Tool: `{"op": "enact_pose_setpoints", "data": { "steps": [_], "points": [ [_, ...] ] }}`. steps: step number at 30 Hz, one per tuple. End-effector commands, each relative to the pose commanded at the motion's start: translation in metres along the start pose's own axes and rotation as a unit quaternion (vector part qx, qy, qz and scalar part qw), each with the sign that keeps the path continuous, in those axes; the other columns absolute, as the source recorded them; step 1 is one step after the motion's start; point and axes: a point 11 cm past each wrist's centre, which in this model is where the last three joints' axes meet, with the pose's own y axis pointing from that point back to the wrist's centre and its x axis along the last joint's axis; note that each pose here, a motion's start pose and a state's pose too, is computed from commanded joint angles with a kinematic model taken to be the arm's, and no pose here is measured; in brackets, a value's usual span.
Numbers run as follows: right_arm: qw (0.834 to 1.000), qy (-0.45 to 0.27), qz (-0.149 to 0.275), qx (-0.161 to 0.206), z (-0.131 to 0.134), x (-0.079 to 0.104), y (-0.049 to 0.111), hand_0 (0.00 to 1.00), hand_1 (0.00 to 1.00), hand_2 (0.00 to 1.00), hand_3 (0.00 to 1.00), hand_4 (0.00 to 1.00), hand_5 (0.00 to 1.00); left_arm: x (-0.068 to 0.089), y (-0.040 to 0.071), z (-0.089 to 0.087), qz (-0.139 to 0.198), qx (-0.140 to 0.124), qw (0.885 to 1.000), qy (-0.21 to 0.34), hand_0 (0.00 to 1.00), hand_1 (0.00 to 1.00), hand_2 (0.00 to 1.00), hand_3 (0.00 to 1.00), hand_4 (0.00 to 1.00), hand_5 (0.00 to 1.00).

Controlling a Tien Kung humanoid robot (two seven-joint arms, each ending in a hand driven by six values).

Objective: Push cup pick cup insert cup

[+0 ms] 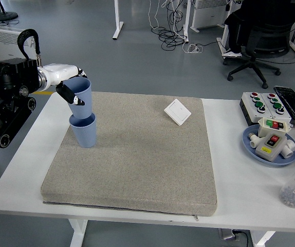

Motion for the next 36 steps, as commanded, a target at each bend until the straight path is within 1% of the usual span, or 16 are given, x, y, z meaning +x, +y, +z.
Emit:
{"op": "enact_pose_setpoints", "data": {
  "steps": [10, 20, 23, 24, 29, 30, 35, 36],
  "points": [
    [1.000, 0.001, 0.000, 0.000, 0.000, -0.001, 0.000, 0.695, 0.600, 0.613, 0.546, 0.117, 0.427, -0.007, -0.003, -0.003, -0.008, 0.003, 1.000, 0.001, 0.465, 0.537, 0.512, 0.459, 0.505, 0.002],
    [1.000, 0.003, 0.000, -0.002, 0.003, -0.001, 0.000, 0.695, 0.600, 0.613, 0.546, 0.117, 0.428, -0.022, -0.008, 0.003, -0.022, -0.007, 1.000, 0.003, 0.461, 0.546, 0.523, 0.476, 0.490, 0.002],
    [1.000, 0.003, 0.000, -0.003, 0.003, -0.001, 0.000, 0.695, 0.600, 0.613, 0.546, 0.117, 0.428, -0.024, -0.009, 0.003, -0.024, -0.007, 1.000, 0.003, 0.461, 0.546, 0.523, 0.476, 0.490, 0.002],
    [1.000, 0.004, 0.000, -0.003, 0.003, -0.001, -0.001, 0.695, 0.600, 0.613, 0.547, 0.117, 0.428, -0.026, -0.009, 0.003, -0.026, -0.007, 1.000, 0.003, 0.438, 0.564, 0.556, 0.516, 0.509, 0.005],
    [1.000, 0.005, 0.001, -0.004, 0.004, 0.000, -0.001, 0.695, 0.600, 0.613, 0.547, 0.117, 0.428, -0.028, -0.010, 0.002, -0.030, -0.008, 1.000, 0.004, 0.438, 0.564, 0.556, 0.516, 0.509, 0.005],
    [1.000, 0.005, 0.001, -0.004, 0.004, 0.000, -0.001, 0.695, 0.600, 0.613, 0.546, 0.117, 0.429, -0.028, -0.010, 0.002, -0.030, -0.008, 1.000, 0.004, 0.629, 0.721, 0.787, 0.738, 0.829, 0.318],
    [1.000, 0.005, 0.001, -0.004, 0.005, 0.000, -0.001, 0.695, 0.600, 0.613, 0.546, 0.117, 0.429, -0.029, -0.010, 0.002, -0.025, -0.012, 1.000, 0.005, 0.629, 0.721, 0.787, 0.738, 0.829, 0.318],
    [1.000, 0.005, 0.001, -0.004, 0.005, 0.000, -0.001, 0.695, 0.600, 0.613, 0.546, 0.117, 0.429, -0.029, -0.011, 0.002, -0.023, -0.012, 1.000, 0.006, 0.745, 0.808, 0.894, 0.822, 0.883, 0.390]
  ]
}}
